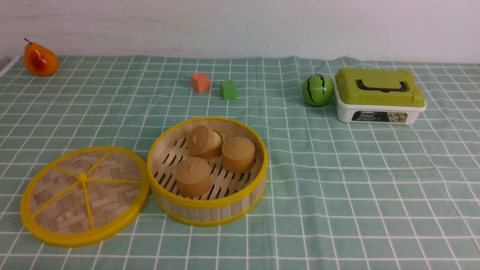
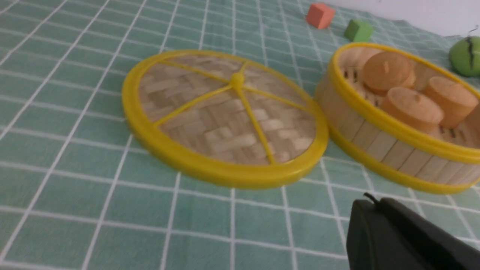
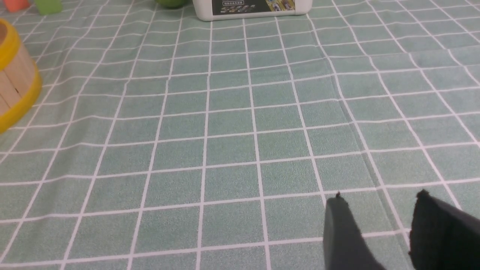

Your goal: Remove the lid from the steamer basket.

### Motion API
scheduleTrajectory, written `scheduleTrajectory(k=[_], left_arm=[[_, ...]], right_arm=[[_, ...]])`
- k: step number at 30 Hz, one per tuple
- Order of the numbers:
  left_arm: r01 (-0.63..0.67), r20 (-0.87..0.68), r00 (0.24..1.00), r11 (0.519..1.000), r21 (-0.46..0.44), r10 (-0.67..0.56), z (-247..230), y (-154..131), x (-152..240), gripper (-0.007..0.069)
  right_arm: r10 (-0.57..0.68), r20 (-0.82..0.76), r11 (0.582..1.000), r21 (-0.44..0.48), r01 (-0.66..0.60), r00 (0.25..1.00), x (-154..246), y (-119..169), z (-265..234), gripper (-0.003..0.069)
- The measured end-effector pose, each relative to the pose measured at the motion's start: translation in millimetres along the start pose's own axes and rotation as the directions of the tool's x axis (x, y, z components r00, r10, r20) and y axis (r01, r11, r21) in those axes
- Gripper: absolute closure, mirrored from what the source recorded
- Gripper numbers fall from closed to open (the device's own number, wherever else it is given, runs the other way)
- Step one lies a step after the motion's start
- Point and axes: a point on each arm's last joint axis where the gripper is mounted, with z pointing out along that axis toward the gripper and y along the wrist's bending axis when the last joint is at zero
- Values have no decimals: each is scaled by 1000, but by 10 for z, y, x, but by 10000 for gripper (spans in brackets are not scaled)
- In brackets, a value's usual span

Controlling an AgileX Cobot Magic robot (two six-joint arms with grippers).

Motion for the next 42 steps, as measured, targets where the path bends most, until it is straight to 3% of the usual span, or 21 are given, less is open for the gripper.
scheduleTrajectory(k=[5,42], left_arm=[[0,-50,999,1000,-24,-2,61,56,166,629],[-8,-45,999,1000,-1,8,64,44,164,602]], right_arm=[[0,0,1000,0,0,1000,0,0,0,418],[0,0,1000,0,0,1000,0,0,0,418]])
